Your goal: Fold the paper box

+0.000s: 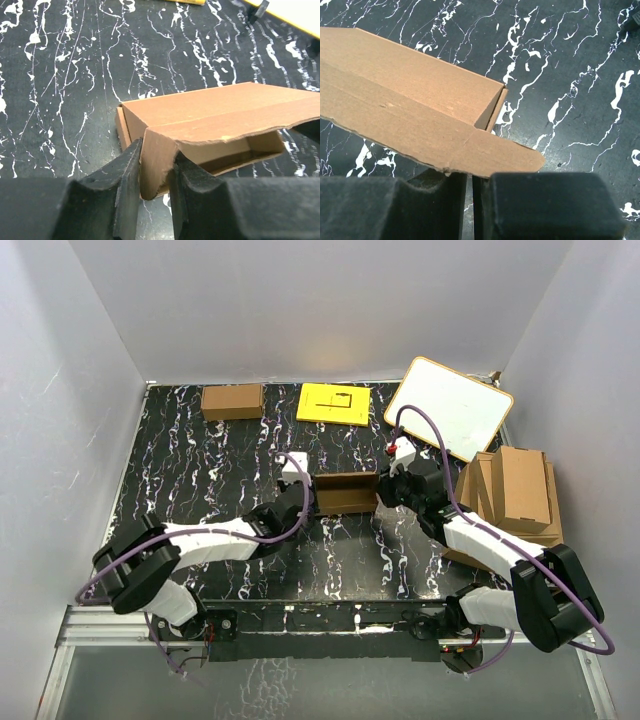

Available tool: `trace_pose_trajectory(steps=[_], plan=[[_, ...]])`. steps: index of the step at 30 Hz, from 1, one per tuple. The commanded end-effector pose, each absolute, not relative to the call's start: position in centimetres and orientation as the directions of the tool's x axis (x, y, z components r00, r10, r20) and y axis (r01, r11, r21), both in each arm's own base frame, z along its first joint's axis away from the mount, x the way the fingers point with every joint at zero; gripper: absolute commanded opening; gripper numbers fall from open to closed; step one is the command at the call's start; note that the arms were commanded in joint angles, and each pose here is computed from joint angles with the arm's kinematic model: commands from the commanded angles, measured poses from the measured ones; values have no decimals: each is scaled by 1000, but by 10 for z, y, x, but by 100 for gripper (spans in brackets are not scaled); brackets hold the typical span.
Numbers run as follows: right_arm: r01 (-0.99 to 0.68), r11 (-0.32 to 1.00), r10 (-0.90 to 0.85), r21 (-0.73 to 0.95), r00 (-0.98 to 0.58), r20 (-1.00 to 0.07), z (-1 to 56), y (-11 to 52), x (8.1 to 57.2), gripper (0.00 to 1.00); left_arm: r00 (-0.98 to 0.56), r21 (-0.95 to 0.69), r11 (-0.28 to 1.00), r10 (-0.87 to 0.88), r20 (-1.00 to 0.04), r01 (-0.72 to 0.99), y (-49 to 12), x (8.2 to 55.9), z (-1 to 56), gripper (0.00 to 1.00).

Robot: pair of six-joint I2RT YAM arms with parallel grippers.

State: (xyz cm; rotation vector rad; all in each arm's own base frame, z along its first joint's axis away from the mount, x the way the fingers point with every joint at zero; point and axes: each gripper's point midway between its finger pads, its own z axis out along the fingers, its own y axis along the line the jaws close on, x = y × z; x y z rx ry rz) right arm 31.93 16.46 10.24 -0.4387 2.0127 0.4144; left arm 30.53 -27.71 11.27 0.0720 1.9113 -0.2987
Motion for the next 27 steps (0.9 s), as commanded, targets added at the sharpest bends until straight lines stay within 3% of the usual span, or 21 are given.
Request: trace_pose_trajectory(steps=[1, 9, 18, 23, 27], plan=[[-483, 871, -117, 94, -390, -913, 117, 170, 324, 13, -358, -251, 934, -149, -922, 256, -280, 289, 139, 28], [-486, 869, -121, 91, -388, -914, 115, 170, 324, 13, -408, -300, 865, -124, -905, 403, -270, 248, 145, 56], [-505, 858, -132, 89, -385, -913, 115, 173, 323, 13, -363, -356, 789, -181, -914, 501, -257, 224, 215, 71], [-522, 849, -144, 83, -378, -914, 115, 173, 322, 14, -483, -492, 724, -247, -840, 484, -257, 244, 246, 70], [-532, 843, -148, 82, -376, -915, 114, 173, 321, 15, -566, -580, 684, -289, -772, 442, -256, 277, 243, 56]])
